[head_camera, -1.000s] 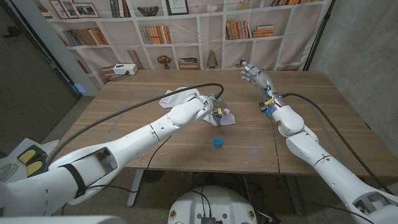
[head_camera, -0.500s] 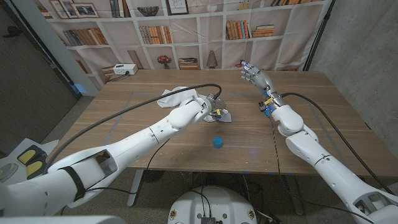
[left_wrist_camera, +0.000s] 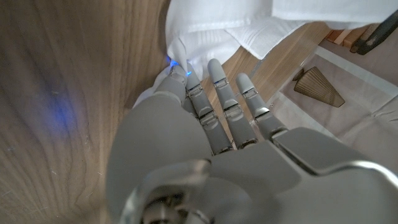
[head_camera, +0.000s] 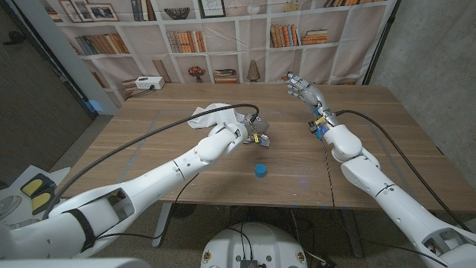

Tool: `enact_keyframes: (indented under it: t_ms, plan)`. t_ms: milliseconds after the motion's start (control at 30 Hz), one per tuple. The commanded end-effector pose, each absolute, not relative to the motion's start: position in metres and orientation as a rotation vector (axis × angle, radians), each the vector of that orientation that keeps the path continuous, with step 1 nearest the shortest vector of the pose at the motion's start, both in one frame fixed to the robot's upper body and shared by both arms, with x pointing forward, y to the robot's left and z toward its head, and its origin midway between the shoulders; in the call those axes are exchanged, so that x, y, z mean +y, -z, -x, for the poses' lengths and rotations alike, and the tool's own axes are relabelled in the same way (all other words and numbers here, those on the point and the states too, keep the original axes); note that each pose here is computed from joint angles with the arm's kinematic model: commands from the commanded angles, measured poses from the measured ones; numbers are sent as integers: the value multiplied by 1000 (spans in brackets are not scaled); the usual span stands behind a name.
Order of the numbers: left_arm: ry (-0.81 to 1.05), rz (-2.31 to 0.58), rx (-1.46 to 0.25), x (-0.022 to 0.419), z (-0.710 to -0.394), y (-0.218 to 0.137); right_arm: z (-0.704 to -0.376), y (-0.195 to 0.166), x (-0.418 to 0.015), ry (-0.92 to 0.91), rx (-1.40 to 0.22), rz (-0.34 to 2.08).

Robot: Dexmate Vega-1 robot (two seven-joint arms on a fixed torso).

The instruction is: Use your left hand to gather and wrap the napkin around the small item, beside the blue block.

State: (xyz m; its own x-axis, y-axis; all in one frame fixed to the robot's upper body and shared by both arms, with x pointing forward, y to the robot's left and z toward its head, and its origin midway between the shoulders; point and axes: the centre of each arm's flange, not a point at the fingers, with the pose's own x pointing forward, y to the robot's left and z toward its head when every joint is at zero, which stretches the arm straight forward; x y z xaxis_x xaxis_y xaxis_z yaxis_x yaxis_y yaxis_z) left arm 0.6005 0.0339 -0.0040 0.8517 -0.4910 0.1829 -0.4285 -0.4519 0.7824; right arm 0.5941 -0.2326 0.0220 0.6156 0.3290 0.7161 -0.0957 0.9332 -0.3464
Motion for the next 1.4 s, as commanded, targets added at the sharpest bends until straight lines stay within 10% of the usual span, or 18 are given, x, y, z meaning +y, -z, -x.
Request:
enact_keyframes:
  t_ms: [33, 1400]
  plan:
    - [-21, -1737, -747, 60, -587, -25, -594, -24, -230, -249, -879, 291]
    - [-52, -277, -530, 219, -574, -19, -596, -44, -215, -268, -873, 353]
